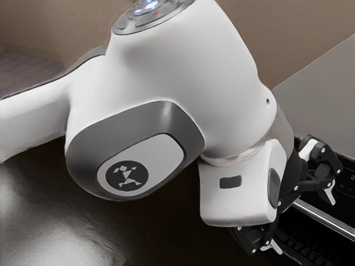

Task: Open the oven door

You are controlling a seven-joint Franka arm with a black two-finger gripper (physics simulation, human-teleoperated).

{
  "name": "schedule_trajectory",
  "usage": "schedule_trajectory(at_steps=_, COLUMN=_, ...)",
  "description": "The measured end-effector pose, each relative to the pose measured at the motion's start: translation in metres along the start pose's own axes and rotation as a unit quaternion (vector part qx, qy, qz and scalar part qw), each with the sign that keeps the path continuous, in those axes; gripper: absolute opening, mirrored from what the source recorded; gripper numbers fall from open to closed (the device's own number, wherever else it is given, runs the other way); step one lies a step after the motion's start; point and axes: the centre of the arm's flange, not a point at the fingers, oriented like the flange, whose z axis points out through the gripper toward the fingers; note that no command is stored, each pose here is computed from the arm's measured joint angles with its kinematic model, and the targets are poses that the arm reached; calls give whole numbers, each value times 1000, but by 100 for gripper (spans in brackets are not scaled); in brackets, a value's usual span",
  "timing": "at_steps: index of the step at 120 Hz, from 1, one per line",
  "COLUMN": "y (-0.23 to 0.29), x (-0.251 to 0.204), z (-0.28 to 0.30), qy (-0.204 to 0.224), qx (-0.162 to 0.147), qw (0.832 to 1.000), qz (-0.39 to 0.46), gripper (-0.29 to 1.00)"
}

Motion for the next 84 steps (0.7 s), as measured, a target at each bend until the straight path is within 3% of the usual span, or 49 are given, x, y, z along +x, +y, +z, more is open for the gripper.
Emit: schedule_trajectory(at_steps=84, y=-3, x=-1, z=48, qy=-3, qx=5, qw=1000, qz=-12, gripper=70)
